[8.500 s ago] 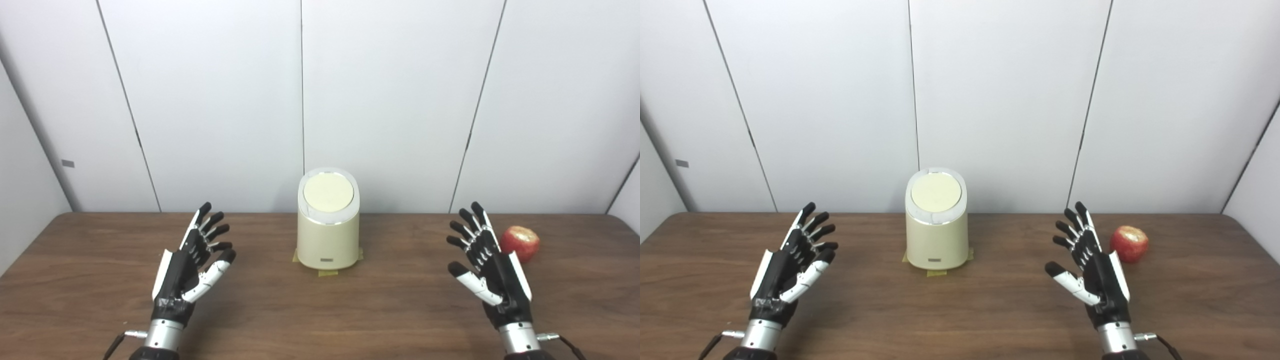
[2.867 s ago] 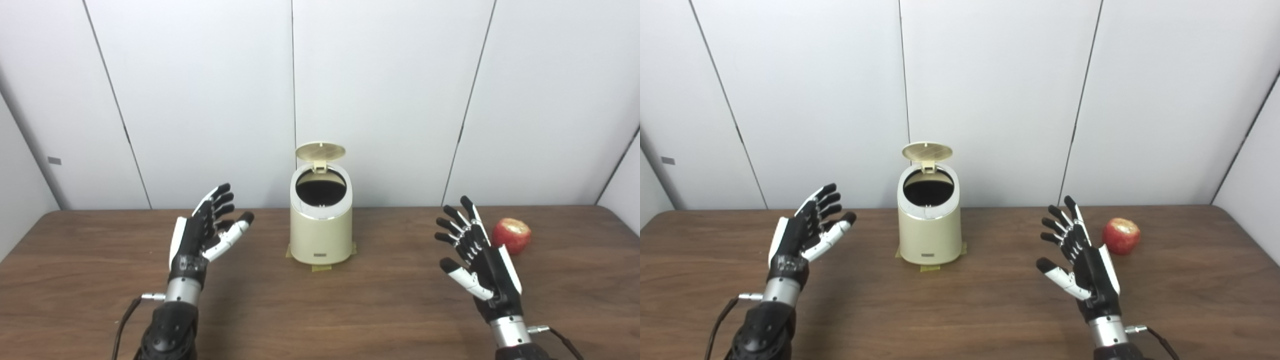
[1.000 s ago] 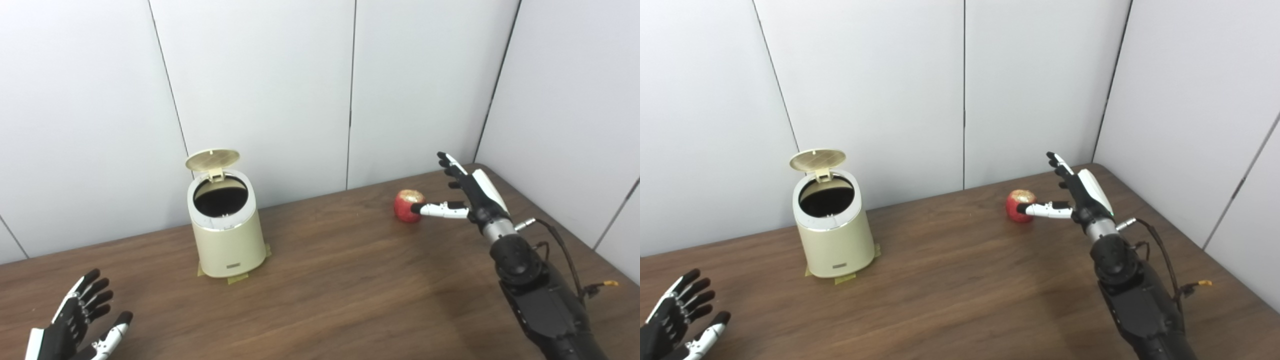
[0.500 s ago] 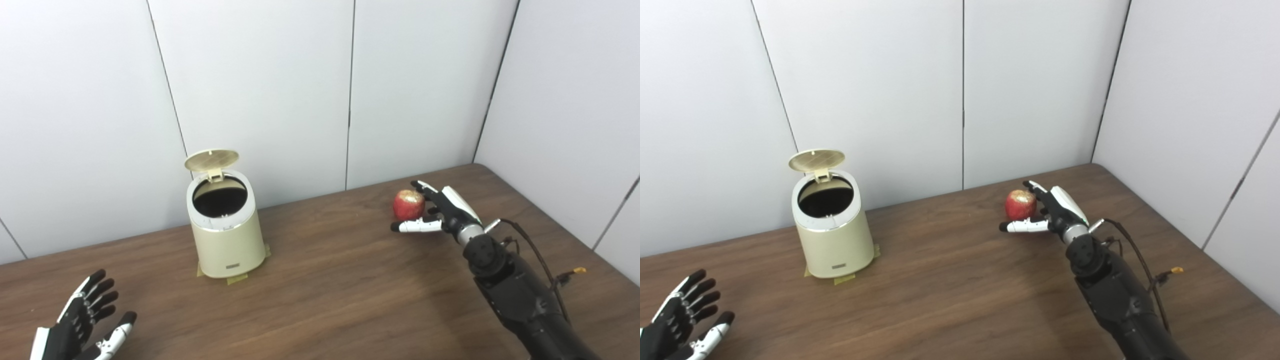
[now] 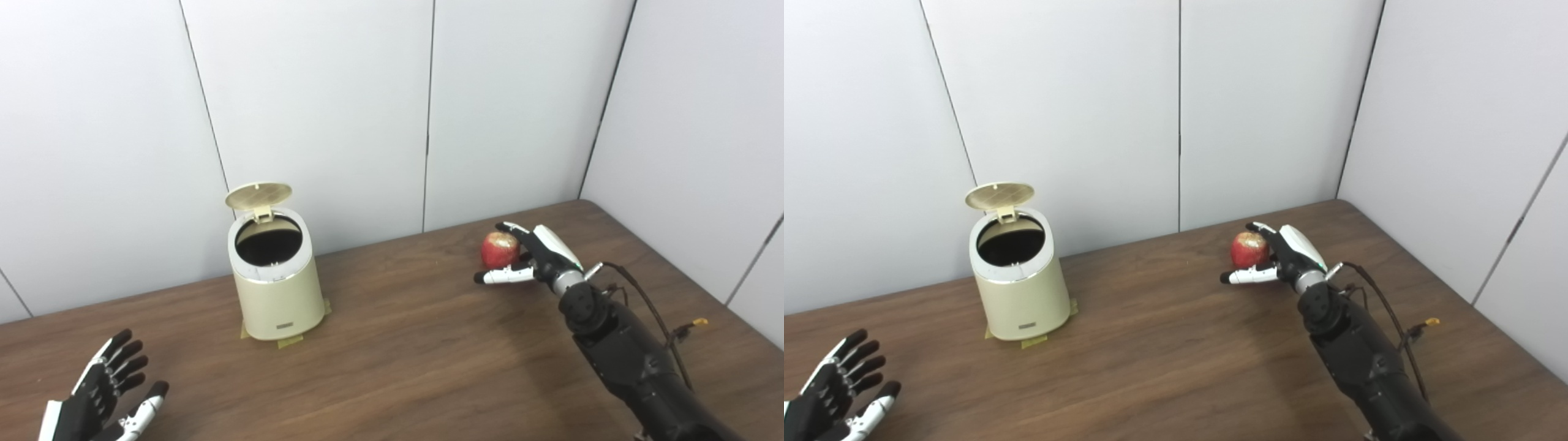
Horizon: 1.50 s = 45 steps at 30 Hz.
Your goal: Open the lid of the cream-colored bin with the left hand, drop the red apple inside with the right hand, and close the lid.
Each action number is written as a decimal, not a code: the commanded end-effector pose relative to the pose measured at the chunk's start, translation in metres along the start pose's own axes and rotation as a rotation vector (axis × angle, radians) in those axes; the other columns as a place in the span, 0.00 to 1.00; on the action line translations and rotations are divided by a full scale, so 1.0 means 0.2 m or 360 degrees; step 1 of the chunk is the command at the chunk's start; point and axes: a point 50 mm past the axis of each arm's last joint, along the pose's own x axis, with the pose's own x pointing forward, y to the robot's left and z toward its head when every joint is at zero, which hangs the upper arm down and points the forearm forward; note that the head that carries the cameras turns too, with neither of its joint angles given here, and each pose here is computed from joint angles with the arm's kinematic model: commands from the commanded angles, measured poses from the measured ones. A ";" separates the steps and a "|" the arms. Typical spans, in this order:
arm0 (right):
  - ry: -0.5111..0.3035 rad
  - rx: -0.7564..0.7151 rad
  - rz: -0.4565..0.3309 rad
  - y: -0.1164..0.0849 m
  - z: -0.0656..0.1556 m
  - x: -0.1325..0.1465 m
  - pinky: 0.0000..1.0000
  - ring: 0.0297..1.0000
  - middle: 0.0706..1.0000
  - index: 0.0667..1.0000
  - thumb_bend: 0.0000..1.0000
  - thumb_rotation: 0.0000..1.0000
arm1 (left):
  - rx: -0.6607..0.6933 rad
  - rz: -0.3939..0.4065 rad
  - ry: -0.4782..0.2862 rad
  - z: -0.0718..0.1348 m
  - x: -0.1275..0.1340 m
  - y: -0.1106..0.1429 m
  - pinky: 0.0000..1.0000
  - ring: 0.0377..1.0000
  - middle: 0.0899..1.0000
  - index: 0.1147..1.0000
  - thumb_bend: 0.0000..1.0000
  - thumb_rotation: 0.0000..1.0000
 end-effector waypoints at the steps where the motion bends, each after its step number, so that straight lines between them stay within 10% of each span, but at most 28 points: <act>1: -0.0081 -0.0028 -0.0074 -0.09 0.04 0.03 0.77 0.89 0.89 0.88 0.92 0.40 | 0.0046 0.0002 -0.0132 0.09 0.04 0.03 0.81 0.82 0.85 0.90 0.44 0.00; 17: -0.0126 -0.0097 -0.0164 -0.03 0.00 0.06 0.75 0.80 0.78 0.79 0.86 0.26 | 0.0087 -0.0005 -0.0130 0.09 0.03 0.03 0.77 0.79 0.84 0.89 0.46 0.00; 36: -0.0301 0.0011 -0.0397 0.17 0.08 0.00 0.20 0.23 0.28 0.45 0.52 0.14 | 0.0097 -0.0026 -0.0115 0.09 0.01 0.02 0.78 0.79 0.83 0.88 0.46 0.00; 45: -0.0301 0.0055 -0.0394 0.22 0.13 -0.06 0.19 0.23 0.30 0.45 0.52 0.14 | 0.0114 -0.0043 -0.0110 0.08 0.01 0.01 0.78 0.79 0.84 0.89 0.44 0.00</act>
